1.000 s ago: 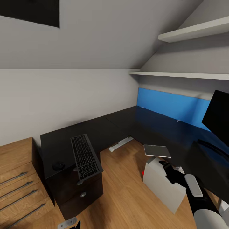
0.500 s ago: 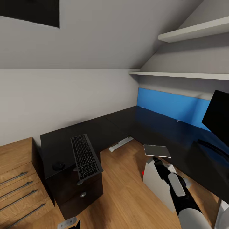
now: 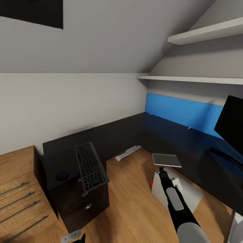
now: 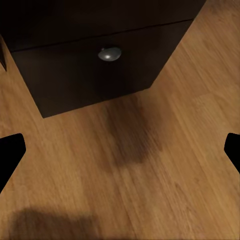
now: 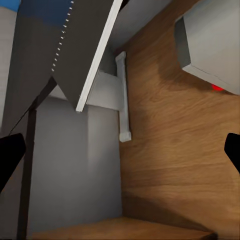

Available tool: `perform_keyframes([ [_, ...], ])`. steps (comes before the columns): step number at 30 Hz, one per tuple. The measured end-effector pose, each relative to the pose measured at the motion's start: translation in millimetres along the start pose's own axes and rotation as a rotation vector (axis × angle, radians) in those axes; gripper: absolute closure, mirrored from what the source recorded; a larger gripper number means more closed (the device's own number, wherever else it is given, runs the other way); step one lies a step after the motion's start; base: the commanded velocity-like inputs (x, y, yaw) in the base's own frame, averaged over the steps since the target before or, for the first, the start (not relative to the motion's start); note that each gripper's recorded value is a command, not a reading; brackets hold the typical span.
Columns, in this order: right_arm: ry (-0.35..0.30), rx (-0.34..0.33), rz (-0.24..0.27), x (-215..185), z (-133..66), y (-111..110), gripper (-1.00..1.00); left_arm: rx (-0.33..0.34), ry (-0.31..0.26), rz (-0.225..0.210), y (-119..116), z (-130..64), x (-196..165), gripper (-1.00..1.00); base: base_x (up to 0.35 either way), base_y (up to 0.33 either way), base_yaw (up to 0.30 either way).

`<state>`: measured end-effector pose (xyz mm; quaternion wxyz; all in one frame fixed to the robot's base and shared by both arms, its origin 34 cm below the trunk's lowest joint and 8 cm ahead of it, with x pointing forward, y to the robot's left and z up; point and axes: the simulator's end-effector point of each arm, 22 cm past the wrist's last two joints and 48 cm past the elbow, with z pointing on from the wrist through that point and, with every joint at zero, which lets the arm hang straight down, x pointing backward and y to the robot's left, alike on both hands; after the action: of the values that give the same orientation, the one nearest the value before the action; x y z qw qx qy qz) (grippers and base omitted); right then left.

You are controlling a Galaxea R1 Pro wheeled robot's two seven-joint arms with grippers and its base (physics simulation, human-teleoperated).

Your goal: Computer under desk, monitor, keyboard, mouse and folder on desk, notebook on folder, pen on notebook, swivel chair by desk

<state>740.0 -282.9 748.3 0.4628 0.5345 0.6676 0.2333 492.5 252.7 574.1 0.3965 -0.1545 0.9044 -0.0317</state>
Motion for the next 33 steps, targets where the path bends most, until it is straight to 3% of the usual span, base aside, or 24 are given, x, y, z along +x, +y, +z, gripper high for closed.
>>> perform_keyframes([
  [2, 0.004, -0.013, 0.002, 3.7, 1.5, -1.1, -1.00, -0.001, 0.000, -0.001, 1.0, 2.2, 2.4, -1.00, 0.000, 0.000, 0.000],
  [3, 0.011, -0.075, 0.006, 7.3, 1.7, 9.0, -1.00, -0.003, 0.000, -0.001, 1.8, 3.4, 3.9, -1.00, 0.000, 0.000, 0.000],
  [8, 0.011, -0.158, 0.005, 10.4, 3.3, 19.1, -1.00, -0.004, 0.003, -0.001, 3.6, 8.9, 11.4, -1.00, 0.000, 0.000, 0.000],
  [15, 0.003, -0.185, 0.014, 9.8, 7.7, 14.4, -1.00, -0.005, 0.004, -0.002, 6.2, 16.8, 21.6, -1.00, 0.000, 0.000, 0.000],
  [20, -0.009, -0.197, 0.116, 2.2, 11.5, 12.3, -1.00, -0.007, 0.008, -0.002, 8.3, 22.3, 29.9, -1.00, 0.000, 0.000, 0.000],
  [21, -0.045, -0.245, 0.190, -22.3, 9.4, 27.9, -1.00, -0.009, 0.007, -0.003, 9.5, 23.5, 31.1, -1.00, 0.000, 0.000, 0.000],
  [25, -0.076, -0.323, 0.227, -40.5, 5.7, 42.5, -1.00, -0.010, 0.009, -0.003, 11.5, 28.1, 37.3, -1.00, 0.000, 0.000, 0.000],
  [33, -0.085, -0.346, 0.235, -45.2, 10.0, 31.7, -1.00, -0.009, 0.007, -0.002, 14.4, 37.3, 48.2, -1.00, 0.000, 0.000, 0.000],
])
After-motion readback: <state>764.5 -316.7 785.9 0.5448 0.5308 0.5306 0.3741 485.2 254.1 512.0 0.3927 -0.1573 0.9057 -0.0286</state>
